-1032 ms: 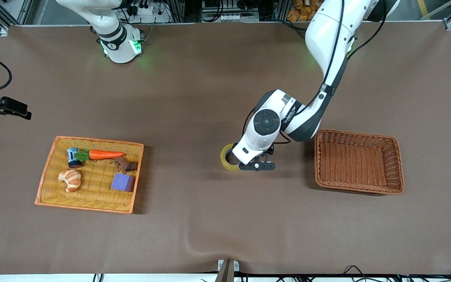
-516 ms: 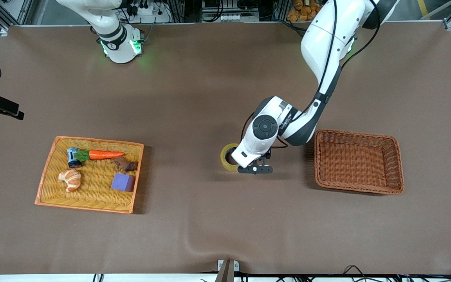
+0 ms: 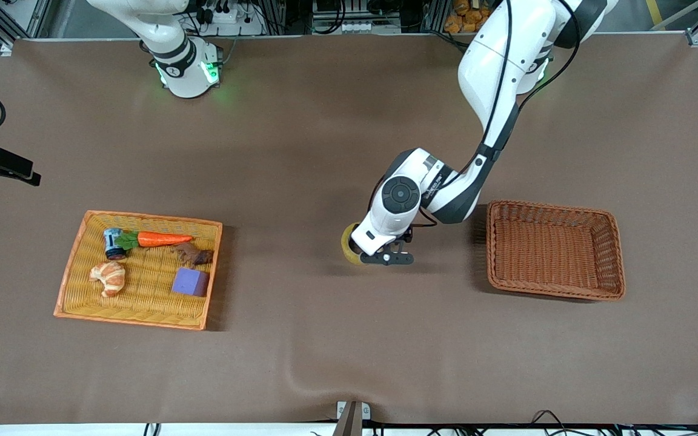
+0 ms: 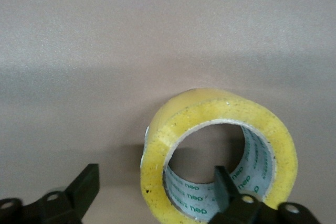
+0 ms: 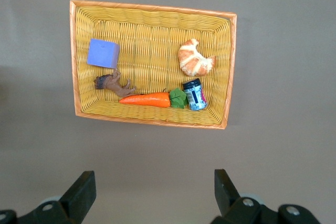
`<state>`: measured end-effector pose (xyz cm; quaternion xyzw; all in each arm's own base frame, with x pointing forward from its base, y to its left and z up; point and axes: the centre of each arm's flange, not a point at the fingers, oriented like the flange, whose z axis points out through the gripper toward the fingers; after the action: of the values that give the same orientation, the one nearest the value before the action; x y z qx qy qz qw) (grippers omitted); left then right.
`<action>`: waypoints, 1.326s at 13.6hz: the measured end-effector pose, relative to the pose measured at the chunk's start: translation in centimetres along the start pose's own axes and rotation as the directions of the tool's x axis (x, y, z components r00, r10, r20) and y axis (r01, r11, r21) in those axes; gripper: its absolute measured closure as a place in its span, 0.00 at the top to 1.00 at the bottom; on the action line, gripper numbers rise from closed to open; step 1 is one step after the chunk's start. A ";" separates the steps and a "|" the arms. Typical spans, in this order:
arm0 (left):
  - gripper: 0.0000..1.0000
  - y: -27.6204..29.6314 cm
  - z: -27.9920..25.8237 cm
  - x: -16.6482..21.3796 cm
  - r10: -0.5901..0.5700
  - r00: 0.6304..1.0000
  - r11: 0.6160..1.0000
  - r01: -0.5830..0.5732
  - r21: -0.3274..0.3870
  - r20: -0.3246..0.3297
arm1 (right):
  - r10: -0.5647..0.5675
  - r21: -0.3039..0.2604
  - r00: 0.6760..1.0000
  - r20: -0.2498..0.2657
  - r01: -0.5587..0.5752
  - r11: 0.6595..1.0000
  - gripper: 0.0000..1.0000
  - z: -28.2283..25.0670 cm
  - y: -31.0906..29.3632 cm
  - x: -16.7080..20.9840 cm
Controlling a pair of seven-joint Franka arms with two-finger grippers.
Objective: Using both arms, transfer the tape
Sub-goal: 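Retract the right gripper while the left gripper reaches the tape roll, then grasp the tape with the left gripper and carry it to the basket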
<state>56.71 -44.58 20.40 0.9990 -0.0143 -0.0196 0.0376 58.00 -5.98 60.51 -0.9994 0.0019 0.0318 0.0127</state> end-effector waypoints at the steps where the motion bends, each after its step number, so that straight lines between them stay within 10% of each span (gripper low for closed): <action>1: 0.79 -0.1 0.3 0.0 -0.001 1.000 1.000 0.001 0.002 0.003 | 0.000 0.000 1.000 0.000 0.000 1.000 1.00 0.0 0.0 0.0; 6: 0.24 0.1 0.0 0.4 -0.002 1.000 1.000 0.002 -0.006 -0.011 | 0.000 -0.001 1.000 0.000 0.000 1.000 1.00 0.0 0.0 0.0; 13: 0.22 -10.6 -17.9 5.8 -0.138 0.986 0.990 0.136 -0.026 -0.090 | 0.002 -0.002 1.000 -0.007 -0.002 1.000 1.00 -0.2 0.1 0.0; 18: 0.22 -28.0 -20.4 6.0 0.004 0.999 0.999 -0.003 0.038 -0.041 | 0.001 -0.002 1.000 -0.008 -0.001 1.000 1.00 -0.3 0.1 0.0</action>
<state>64.30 -15.35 38.43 0.9997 -0.0157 0.0010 0.0189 58.04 -6.08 60.77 -0.9995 0.0026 0.0279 0.0116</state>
